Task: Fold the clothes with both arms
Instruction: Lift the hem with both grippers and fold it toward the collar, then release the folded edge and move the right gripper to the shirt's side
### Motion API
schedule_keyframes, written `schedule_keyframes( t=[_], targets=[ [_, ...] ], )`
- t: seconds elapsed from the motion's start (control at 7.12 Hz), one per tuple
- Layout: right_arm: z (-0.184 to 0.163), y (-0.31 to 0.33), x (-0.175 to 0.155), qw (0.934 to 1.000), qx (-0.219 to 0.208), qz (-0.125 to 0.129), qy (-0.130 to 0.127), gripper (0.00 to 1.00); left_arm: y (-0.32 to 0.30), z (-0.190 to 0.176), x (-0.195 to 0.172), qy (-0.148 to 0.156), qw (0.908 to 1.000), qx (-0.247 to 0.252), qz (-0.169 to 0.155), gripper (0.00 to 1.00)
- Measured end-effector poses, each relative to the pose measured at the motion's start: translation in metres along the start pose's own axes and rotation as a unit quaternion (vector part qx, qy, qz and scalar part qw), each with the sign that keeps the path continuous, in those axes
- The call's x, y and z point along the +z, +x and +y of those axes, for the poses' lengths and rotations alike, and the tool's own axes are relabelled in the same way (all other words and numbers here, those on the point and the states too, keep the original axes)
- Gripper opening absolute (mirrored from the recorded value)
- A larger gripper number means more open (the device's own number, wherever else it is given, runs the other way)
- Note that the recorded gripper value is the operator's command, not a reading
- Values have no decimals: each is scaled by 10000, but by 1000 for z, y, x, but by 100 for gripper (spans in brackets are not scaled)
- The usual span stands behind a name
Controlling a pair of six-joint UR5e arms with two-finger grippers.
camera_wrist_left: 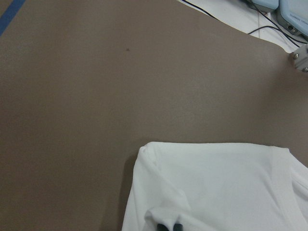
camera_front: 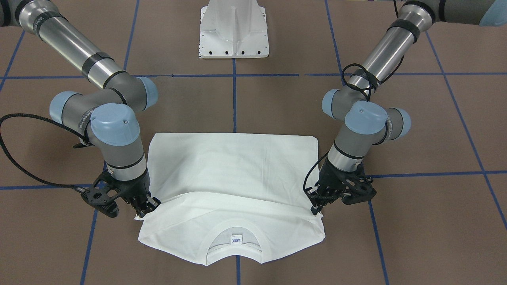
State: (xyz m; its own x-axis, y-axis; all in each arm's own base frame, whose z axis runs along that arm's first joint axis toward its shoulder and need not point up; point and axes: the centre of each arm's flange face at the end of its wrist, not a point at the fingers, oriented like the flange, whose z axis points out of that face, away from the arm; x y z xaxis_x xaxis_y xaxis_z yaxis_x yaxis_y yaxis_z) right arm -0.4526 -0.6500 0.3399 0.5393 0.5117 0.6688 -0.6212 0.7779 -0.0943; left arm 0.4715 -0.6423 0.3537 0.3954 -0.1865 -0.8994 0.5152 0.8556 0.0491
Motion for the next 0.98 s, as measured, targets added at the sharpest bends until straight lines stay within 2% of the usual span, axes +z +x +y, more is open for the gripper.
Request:
schedule_keyframes(
  t=[0.28,0.56,0.84,0.98],
  targets=[
    [-22,-8,-8,10000,-3,-68,40,0,0,-15,-8,90,9999,-31,52,0],
    [-45,-15,-32,9996,80,-246,-125,0,6,-35,-29,186,9995,-44,239,0],
    [-54,-18,-30,9995,128,-207,-219,0,-1,-53,-38,185,9995,-7,265,0],
    [-52,-26,-21,9996,130,-126,-216,0,-7,-55,-35,175,9996,41,208,4]
  ],
)
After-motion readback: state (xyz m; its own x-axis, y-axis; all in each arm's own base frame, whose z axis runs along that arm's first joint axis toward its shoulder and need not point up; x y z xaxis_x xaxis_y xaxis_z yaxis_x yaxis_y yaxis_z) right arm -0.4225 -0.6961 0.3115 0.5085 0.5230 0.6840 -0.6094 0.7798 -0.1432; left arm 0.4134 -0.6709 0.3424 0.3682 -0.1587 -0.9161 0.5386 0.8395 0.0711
